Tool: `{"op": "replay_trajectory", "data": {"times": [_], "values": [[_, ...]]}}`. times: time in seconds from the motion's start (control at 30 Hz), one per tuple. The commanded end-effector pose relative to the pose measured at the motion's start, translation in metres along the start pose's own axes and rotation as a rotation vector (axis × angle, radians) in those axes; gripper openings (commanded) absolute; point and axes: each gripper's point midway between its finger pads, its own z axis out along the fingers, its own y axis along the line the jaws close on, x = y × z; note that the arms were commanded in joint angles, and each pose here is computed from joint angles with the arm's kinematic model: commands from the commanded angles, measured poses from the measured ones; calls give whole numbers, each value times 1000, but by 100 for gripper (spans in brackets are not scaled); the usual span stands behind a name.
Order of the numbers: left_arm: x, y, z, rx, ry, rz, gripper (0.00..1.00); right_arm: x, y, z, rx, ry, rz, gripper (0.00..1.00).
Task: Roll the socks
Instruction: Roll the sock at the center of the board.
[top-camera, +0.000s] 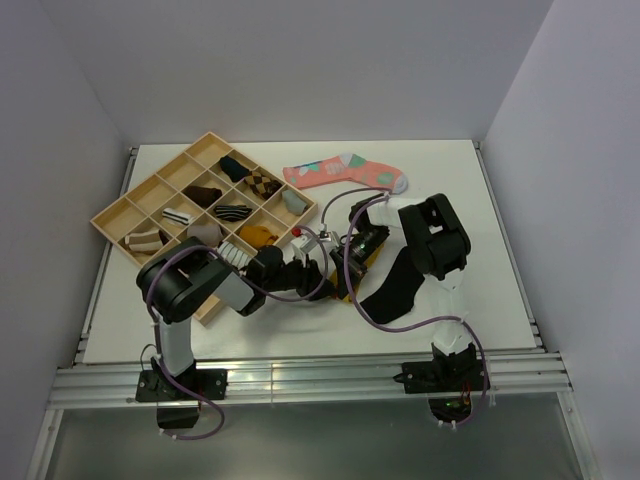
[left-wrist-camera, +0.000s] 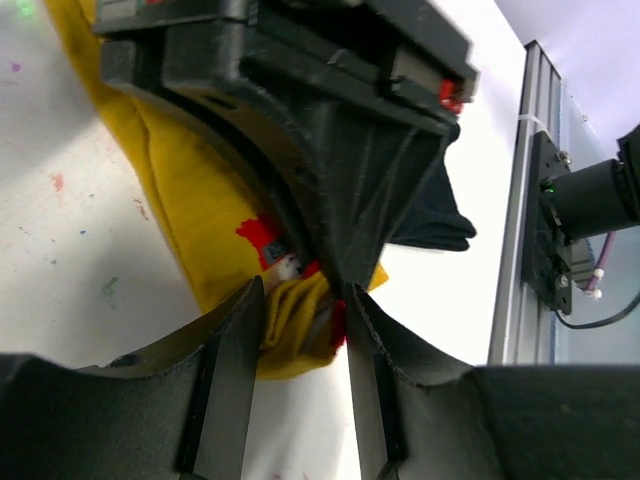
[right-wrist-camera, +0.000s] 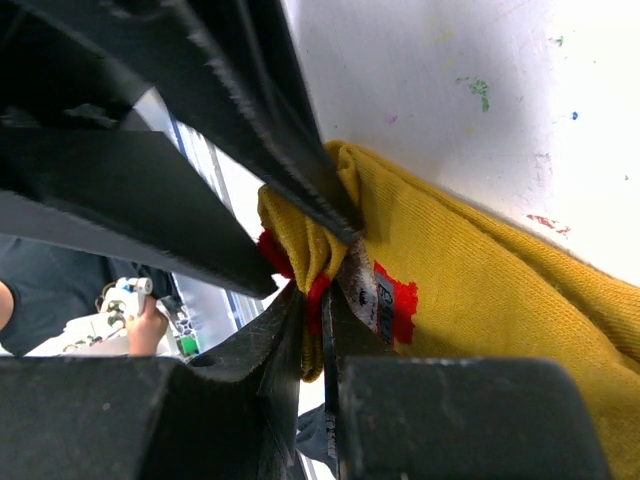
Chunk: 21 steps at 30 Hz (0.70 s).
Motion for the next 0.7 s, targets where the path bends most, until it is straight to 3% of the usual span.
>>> {"op": "replay_trajectory", "data": {"times": [0.0, 0.27, 0.37, 0.43, 0.5, 0.63, 0.67], "values": [[-3, 1, 8, 12, -8, 27, 43, -7, 6, -8, 11, -31, -34, 4], [2, 5, 7, -3, 1, 18, 39, -7, 8, -13, 14, -43, -39, 3], [-1, 5, 9, -7, 1, 10, 26, -8, 8, -14, 22, -51, -43, 3], [-2, 8, 11, -28, 11, -11, 9, -7, 6, -14, 37, -52, -43, 3], [-2, 12, 12, -67, 28, -57, 0, -10, 5, -15, 57, -62, -52, 12], [5, 28, 9, -216, 66, -157, 0, -15, 3, -21, 117, -91, -73, 27], [3, 28, 8, -235, 66, -182, 0, -17, 3, -24, 148, -103, -89, 36]]}}
